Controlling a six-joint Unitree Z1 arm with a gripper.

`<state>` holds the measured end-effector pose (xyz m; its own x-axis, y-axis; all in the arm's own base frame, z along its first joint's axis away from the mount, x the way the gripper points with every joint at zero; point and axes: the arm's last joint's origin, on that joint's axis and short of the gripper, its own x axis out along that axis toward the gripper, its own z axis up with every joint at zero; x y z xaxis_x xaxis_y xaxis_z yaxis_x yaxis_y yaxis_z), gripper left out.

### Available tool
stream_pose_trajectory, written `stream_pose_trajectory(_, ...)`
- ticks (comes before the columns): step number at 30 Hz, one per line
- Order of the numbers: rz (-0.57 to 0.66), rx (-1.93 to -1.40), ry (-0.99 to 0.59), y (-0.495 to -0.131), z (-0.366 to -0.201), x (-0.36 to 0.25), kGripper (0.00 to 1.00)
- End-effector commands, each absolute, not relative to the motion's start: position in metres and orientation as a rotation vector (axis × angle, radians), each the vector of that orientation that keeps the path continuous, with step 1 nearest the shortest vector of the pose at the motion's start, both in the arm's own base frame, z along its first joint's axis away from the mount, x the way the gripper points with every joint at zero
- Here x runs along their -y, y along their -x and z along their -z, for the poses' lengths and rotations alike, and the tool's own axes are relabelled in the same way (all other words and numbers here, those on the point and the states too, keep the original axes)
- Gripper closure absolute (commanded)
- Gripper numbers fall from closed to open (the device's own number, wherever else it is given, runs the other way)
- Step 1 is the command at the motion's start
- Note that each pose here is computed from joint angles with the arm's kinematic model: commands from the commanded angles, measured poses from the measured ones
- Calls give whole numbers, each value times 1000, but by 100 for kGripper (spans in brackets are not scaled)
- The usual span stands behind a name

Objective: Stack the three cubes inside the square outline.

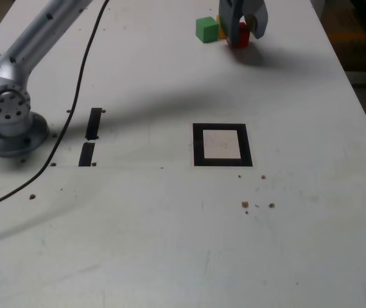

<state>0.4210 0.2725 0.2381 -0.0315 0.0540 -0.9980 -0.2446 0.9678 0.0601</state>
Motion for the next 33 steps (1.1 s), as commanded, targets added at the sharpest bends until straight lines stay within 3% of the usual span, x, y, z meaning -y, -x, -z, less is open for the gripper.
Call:
stream_pose_trajectory(1, -255, -1564, 132, -418, -257, -265, 70)
stream_pose_trajectory(11, -259, -1544, 71, -385, -331, -198, 70)
stream_pose_trajectory(15, -233, -1567, 49, -368, -347, -149, 70)
stream_pose_trajectory(22, -184, -1605, -1, -352, -352, -59, 70)
stream_pose_trajectory(33, -144, -1638, -27, -351, -326, 21, 70)
